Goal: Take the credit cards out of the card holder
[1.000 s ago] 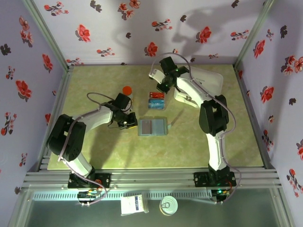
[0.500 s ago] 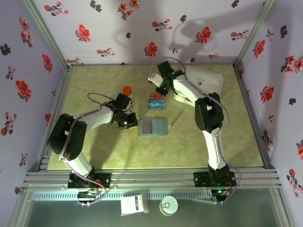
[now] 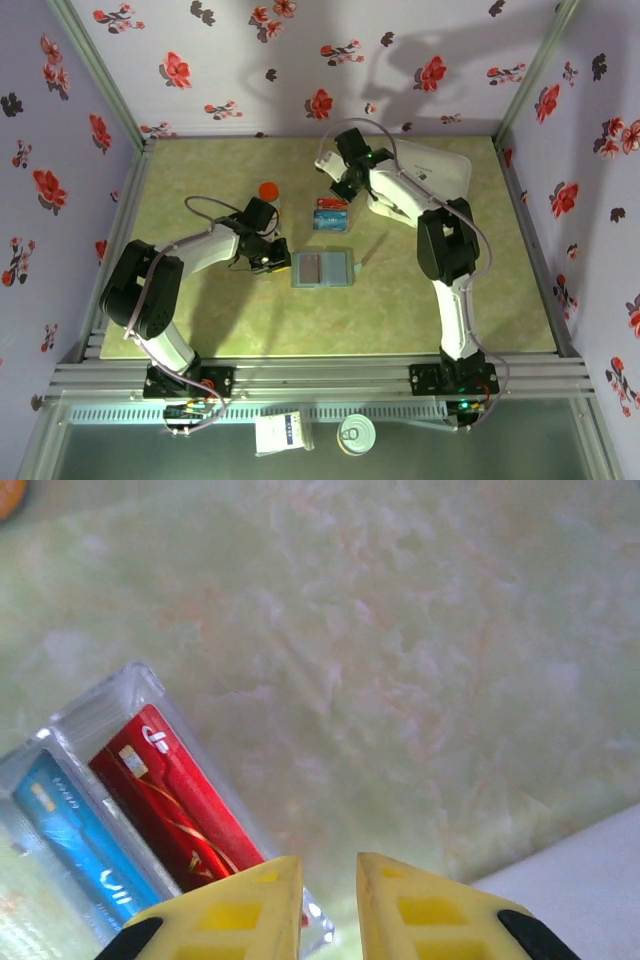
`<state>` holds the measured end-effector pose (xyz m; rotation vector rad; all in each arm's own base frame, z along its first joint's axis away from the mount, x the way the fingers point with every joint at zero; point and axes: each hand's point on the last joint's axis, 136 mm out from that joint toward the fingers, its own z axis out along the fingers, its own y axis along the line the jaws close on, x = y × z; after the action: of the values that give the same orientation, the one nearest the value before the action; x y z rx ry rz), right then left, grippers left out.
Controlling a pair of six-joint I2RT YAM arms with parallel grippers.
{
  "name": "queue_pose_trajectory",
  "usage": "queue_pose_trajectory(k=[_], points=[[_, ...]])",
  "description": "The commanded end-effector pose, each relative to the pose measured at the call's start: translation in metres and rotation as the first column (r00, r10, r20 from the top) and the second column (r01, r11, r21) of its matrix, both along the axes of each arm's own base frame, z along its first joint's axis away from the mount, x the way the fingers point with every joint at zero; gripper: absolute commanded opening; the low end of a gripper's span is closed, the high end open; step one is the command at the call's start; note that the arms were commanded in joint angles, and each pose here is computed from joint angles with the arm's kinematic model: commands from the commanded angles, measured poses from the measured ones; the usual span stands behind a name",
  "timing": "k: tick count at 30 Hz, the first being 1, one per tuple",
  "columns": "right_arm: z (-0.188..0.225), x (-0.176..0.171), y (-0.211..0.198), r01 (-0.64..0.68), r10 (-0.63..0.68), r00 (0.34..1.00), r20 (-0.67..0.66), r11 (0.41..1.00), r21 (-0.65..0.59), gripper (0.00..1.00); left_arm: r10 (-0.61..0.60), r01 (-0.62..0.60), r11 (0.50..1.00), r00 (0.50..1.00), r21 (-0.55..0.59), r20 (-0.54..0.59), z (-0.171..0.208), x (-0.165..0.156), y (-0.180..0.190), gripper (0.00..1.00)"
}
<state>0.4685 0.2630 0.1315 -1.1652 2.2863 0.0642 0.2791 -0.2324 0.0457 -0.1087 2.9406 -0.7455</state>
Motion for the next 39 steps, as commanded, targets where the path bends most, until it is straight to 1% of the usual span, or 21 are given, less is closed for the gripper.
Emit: queue_pose_trajectory(k=[1, 4, 7, 9, 11, 14, 16, 18, 21, 22, 25, 31, 33, 39], points=[[0.034, -0.017, 0.001, 0.092, -0.093, 0.996, 0.007, 0.992, 0.082, 0.24, -0.028, 0.028, 0.999, 1.0, -0.018, -0.008, -0.004, 0.0, -0.007, 0.08], [0.038, -0.037, 0.001, 0.194, -0.188, 0.981, -0.051, 0.97, 0.149, 0.25, -0.034, 0.034, 0.999, 0.999, -0.021, -0.008, -0.007, 0.001, -0.011, 0.06], [0.037, -0.061, 0.002, 0.311, -0.287, 0.948, -0.136, 0.927, 0.212, 0.25, -0.043, 0.042, 0.999, 0.999, -0.031, -0.016, -0.011, -0.001, -0.017, 0.05], [0.033, -0.079, 0.004, 0.376, -0.329, 0.922, -0.203, 0.889, 0.263, 0.25, -0.059, 0.058, 0.997, 0.998, -0.042, -0.018, -0.012, -0.002, -0.022, 0.05], [0.031, -0.098, 0.008, 0.422, -0.348, 0.9, -0.261, 0.844, 0.332, 0.24, -0.072, 0.071, 0.997, 0.997, -0.04, -0.024, -0.015, -0.004, -0.025, 0.05], [0.026, -0.121, 0.011, 0.492, -0.367, 0.862, -0.349, 0.772, 0.403, 0.23, -0.065, 0.064, 0.998, 0.997, -0.018, -0.037, -0.02, -0.005, -0.022, 0.04], [0.019, -0.134, 0.011, 0.556, -0.383, 0.818, -0.429, 0.718, 0.418, 0.22, -0.057, 0.057, 0.998, 0.998, -0.006, -0.039, -0.023, -0.005, -0.02, 0.03], [0.009, -0.145, 0.014, 0.599, -0.376, 0.78, -0.5, 0.682, 0.421, 0.2, -0.051, 0.051, 0.999, 0.998, 0.003, -0.04, -0.025, -0.005, -0.018, 0.03], [-0.005, -0.16, 0.022, 0.668, -0.359, 0.706, -0.61, 0.623, 0.407, 0.19, -0.049, 0.049, 0.999, 0.998, 0.005, -0.043, -0.026, -0.006, -0.018, 0.03], [-0.011, -0.166, 0.026, 0.688, -0.349, 0.678, -0.647, 0.611, 0.391, 0.19, -0.048, 0.048, 0.999, 0.998, 0.006, -0.045, -0.026, -0.006, -0.017, 0.03], [-0.027, -0.179, 0.036, 0.723, -0.324, 0.608, -0.725, 0.602, 0.338, 0.22, -0.051, 0.052, 0.999, 0.998, 0.014, -0.046, -0.025, -0.008, -0.016, 0.03], [-0.04, -0.187, 0.054, 0.742, -0.257, 0.565, -0.784, 0.573, 0.348, 0.3, -0.049, 0.05, 0.999, 0.998, 0.017, -0.05, -0.029, -0.009, -0.015, 0.03], [-0.047, -0.188, 0.058, 0.754, -0.255, 0.543, -0.8, 0.568, 0.33, 0.3, -0.05, 0.051, 0.999, 0.997, 0.014, -0.051, -0.029, -0.009, -0.015, 0.02], [-0.062, -0.195, 0.074, 0.75, -0.231, 0.518, -0.824, 0.586, 0.307, 0.25, -0.05, 0.051, 0.999, 0.998, 0.015, -0.05, -0.029, -0.011, -0.013, 0.02]])
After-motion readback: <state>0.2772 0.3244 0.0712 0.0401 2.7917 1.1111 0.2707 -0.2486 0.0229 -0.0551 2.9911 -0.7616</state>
